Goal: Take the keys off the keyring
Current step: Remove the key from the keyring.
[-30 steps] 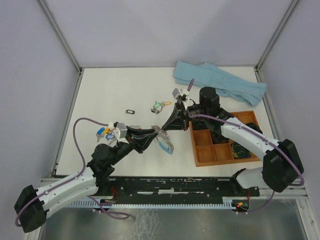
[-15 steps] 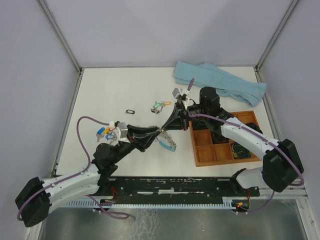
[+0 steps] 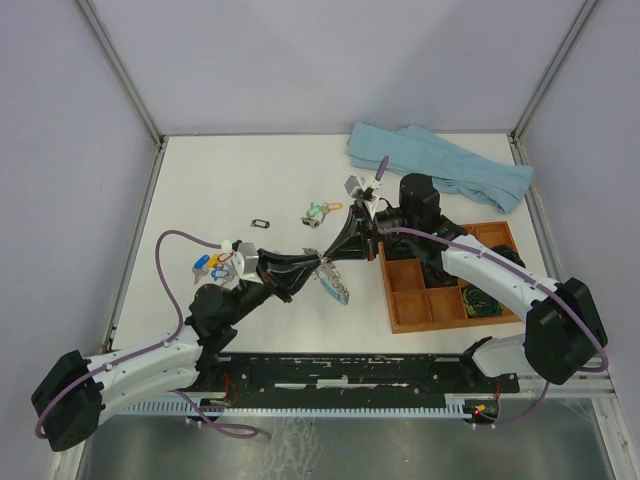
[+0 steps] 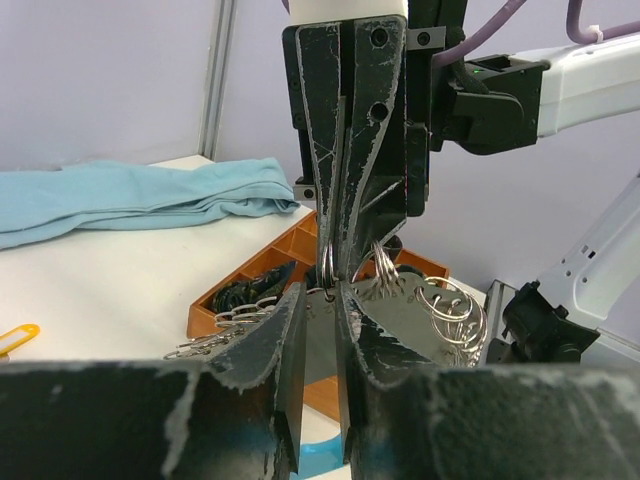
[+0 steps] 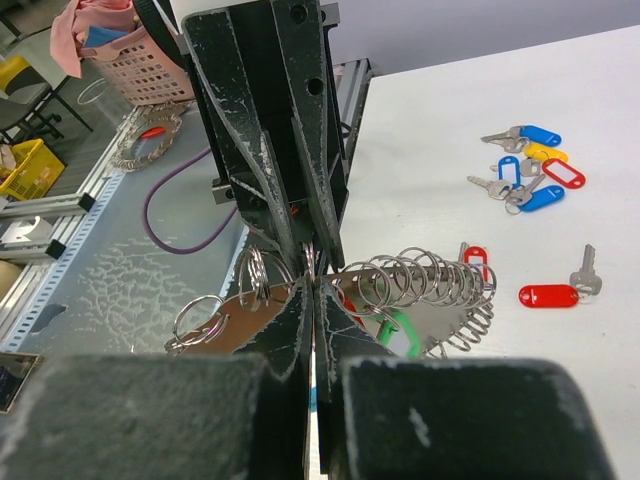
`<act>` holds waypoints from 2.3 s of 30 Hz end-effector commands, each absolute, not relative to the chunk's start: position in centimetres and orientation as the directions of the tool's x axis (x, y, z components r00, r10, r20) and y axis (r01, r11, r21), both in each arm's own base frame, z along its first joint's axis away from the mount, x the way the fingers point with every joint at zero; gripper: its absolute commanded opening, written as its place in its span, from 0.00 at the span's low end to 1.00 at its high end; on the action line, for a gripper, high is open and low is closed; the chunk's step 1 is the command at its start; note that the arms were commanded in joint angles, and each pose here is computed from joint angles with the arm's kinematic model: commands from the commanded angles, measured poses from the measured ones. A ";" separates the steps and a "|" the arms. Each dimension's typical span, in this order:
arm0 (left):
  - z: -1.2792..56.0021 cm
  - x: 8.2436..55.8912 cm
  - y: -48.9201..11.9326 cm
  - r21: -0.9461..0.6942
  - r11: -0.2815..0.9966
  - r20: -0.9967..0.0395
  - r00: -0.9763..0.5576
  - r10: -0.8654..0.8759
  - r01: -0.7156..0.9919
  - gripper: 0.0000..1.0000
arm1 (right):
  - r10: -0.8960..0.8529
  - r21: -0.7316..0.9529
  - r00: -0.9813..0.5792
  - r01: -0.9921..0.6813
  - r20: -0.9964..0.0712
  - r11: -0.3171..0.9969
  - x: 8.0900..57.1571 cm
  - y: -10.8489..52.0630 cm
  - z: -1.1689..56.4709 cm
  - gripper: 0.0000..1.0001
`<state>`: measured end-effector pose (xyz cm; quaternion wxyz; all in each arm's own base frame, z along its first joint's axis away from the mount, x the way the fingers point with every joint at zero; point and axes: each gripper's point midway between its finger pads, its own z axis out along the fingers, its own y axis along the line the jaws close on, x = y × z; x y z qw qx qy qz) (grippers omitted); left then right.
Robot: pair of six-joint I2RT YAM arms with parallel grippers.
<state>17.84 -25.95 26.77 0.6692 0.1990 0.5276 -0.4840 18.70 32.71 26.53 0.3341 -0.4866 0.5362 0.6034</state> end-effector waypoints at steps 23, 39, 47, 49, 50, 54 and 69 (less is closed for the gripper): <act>29.3 18.0 -27.1 -0.229 0.428 -0.910 -0.037 -0.412 0.874 0.03 | -0.096 0.237 -0.219 -0.933 -0.971 -0.271 17.7 32.6 27.8 0.01; 28.6 17.4 -27.4 -0.253 0.397 -0.917 -0.088 -0.389 0.882 0.03 | -0.102 0.226 -0.205 -0.935 -0.973 -0.274 17.6 32.4 27.8 0.01; 28.1 17.8 -27.5 -0.200 0.445 -0.966 -0.100 -0.239 0.873 0.03 | -0.234 0.131 -0.079 -0.968 -0.969 -0.214 18.1 31.2 25.5 0.16; 27.7 17.9 -27.5 -0.182 0.460 -0.979 -0.115 -0.171 0.869 0.03 | -0.260 0.096 -0.040 -0.974 -0.965 -0.204 18.2 30.7 25.3 0.26; 27.5 17.9 -27.5 -0.175 0.466 -0.983 -0.125 -0.136 0.867 0.03 | -0.270 0.075 -0.018 -0.977 -0.963 -0.201 18.2 30.5 25.4 0.31; 27.6 18.0 -27.2 -0.140 0.490 -0.987 -0.163 0.005 0.861 0.03 | -0.328 -0.021 0.083 -0.982 -0.941 -0.190 18.5 29.4 25.8 0.49; 24.4 16.2 -27.7 -0.205 0.429 -0.811 -0.398 0.428 0.880 0.03 | -0.309 -0.082 0.120 -0.988 -0.943 -0.133 19.5 28.9 26.9 0.53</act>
